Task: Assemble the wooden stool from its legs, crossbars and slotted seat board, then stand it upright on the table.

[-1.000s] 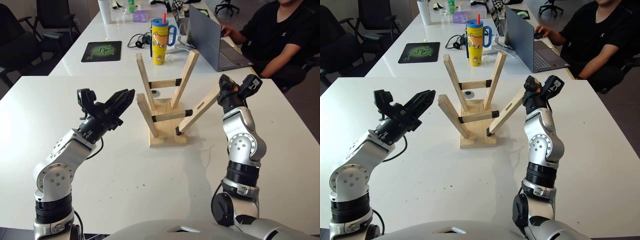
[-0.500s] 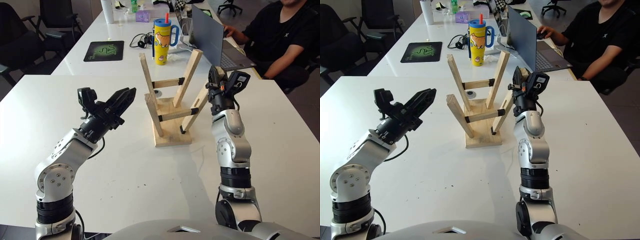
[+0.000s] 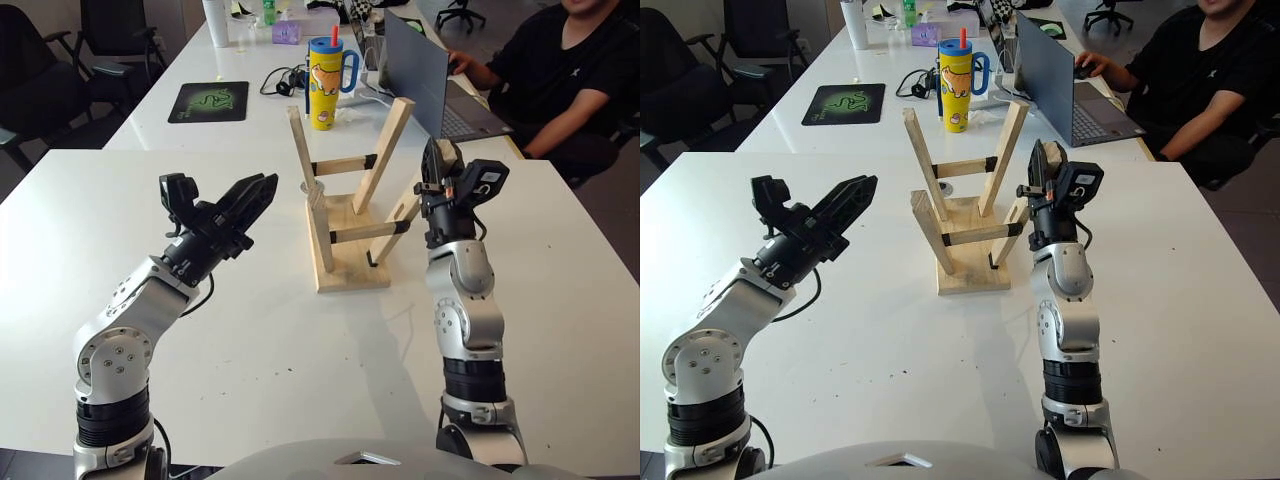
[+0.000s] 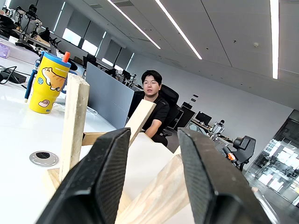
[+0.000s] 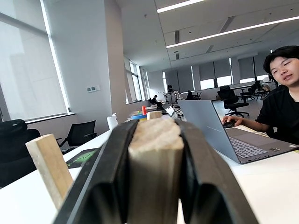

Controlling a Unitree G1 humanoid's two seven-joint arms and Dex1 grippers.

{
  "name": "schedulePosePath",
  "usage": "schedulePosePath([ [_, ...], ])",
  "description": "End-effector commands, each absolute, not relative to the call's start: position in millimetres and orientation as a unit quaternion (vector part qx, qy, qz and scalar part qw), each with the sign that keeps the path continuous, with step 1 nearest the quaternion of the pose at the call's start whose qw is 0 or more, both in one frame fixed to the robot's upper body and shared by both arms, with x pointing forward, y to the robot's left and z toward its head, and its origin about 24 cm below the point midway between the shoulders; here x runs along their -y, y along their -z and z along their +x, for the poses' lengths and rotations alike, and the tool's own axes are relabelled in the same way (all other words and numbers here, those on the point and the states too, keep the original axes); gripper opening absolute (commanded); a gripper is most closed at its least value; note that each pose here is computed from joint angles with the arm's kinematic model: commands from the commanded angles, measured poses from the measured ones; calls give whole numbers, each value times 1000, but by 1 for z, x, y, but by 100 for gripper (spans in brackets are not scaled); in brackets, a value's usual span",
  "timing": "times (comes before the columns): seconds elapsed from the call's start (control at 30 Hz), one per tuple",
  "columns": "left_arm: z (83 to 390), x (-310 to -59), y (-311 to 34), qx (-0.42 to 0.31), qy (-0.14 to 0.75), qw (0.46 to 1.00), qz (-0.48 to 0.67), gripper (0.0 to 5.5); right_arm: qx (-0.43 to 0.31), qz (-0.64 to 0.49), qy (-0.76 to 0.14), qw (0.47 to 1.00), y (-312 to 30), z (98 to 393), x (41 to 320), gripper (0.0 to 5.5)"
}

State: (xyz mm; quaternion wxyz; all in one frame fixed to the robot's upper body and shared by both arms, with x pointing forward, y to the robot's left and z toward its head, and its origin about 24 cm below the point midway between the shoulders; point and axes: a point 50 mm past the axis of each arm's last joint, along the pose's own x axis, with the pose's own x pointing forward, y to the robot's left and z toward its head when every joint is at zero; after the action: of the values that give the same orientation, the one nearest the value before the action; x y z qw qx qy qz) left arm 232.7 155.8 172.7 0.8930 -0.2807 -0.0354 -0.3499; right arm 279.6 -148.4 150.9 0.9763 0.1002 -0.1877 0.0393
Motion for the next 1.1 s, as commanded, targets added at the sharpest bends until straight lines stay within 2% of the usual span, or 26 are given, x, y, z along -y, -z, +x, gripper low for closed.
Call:
schedulePosePath([
  [0.03,231,-147,-179,38,369,889,-269,188,110,85,-32,990,-124,278,154,105],
  [0.27,219,-138,-214,79,432,875,-205,188,87,98,-22,991,-119,284,158,105],
  [0.37,218,-137,-220,71,455,870,-176,188,84,100,-20,991,-118,285,159,105],
  [0.6,240,-123,-191,-3,445,886,-131,188,83,104,-20,991,-118,287,158,105],
  [0.83,255,-106,-179,-28,425,900,-86,188,83,106,-25,991,-119,290,155,105],
  [0.97,255,-109,-174,-53,405,911,-58,188,84,104,-24,991,-119,290,155,105],
  [1.1,253,-125,-158,-101,368,923,-55,188,84,104,-21,991,-119,290,156,105],
])
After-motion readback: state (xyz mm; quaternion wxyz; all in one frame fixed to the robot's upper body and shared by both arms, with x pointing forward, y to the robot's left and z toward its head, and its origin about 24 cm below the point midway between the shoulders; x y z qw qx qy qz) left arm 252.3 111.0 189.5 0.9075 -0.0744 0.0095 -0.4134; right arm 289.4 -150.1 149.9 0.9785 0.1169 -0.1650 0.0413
